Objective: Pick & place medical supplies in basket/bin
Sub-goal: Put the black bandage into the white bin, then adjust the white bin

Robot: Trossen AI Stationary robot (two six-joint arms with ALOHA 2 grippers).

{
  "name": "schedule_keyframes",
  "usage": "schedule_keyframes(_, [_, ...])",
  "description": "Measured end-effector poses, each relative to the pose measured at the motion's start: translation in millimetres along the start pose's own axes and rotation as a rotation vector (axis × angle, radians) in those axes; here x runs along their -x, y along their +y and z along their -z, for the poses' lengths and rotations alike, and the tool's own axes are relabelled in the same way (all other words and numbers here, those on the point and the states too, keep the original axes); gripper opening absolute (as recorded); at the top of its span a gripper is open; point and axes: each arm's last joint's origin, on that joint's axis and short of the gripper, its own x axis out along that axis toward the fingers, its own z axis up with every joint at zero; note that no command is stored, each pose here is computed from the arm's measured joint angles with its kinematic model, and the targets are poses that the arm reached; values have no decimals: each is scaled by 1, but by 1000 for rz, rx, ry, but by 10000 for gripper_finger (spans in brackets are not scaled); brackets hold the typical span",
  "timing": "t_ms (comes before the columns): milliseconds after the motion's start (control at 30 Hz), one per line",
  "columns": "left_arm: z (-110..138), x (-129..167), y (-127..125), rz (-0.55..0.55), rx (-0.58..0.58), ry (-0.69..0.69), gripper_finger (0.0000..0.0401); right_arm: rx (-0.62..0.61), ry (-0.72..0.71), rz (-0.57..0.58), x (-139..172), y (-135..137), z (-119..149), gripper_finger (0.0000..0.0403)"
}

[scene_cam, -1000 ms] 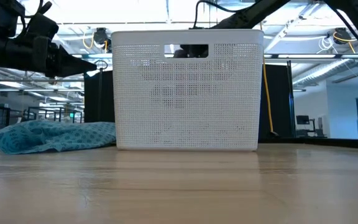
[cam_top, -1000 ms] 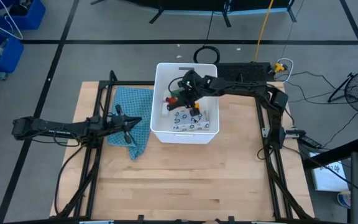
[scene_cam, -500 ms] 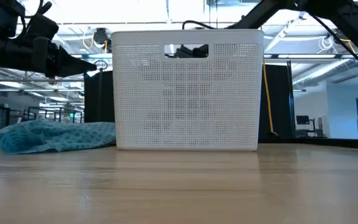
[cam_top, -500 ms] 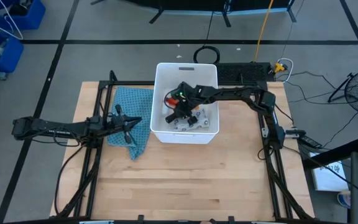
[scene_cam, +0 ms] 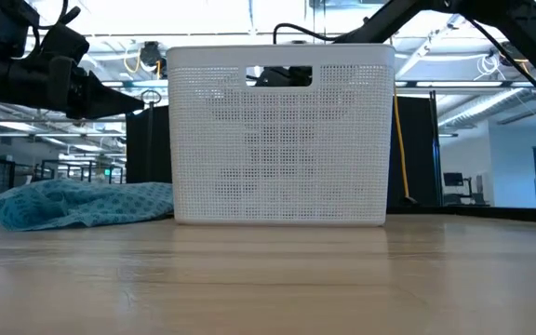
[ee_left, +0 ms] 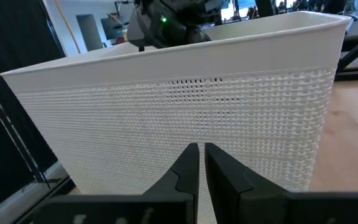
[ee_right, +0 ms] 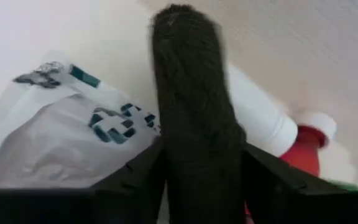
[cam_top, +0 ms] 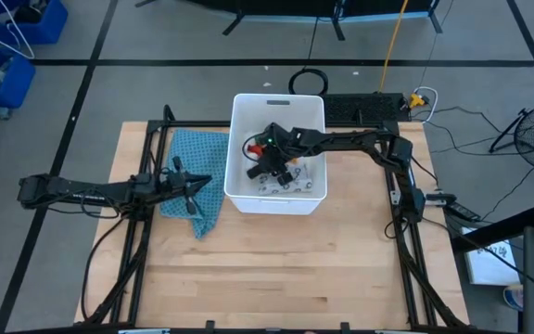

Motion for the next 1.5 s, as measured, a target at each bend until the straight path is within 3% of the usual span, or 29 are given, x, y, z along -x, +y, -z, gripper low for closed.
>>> schedule_keyframes(200, [0, 0, 0, 0, 25, -1, 31, -69, 5, 19, 8, -2, -1, 222])
schedule_keyframes(400, [0, 0, 0, 0, 27, 0, 31, -78, 43, 86, 21, -5, -7, 235])
schedule_keyframes(567, [0, 0, 1, -26, 40, 4, 31, -118, -13, 136, 62, -10, -21, 231])
schedule_keyframes(733, [2, -1, 6, -131, 94, 29, 30, -144, -159, 129, 115, -12, -34, 228])
schedule_keyframes(933, [8, -2, 13, -153, 152, 73, 30, -120, -312, 82, 160, 0, -41, 173])
schedule_keyframes(1067, [15, -6, 18, -189, 201, 122, 27, -124, -336, 100, 175, 17, -32, 96])
schedule_keyframes(1200, [15, -15, 22, -171, 210, 186, 5, -138, -420, 192, 196, 39, -17, 12])
schedule_keyframes(1500, [-16, -49, 34, -248, 184, 228, 4, -389, -474, 574, 244, 102, 24, 2])
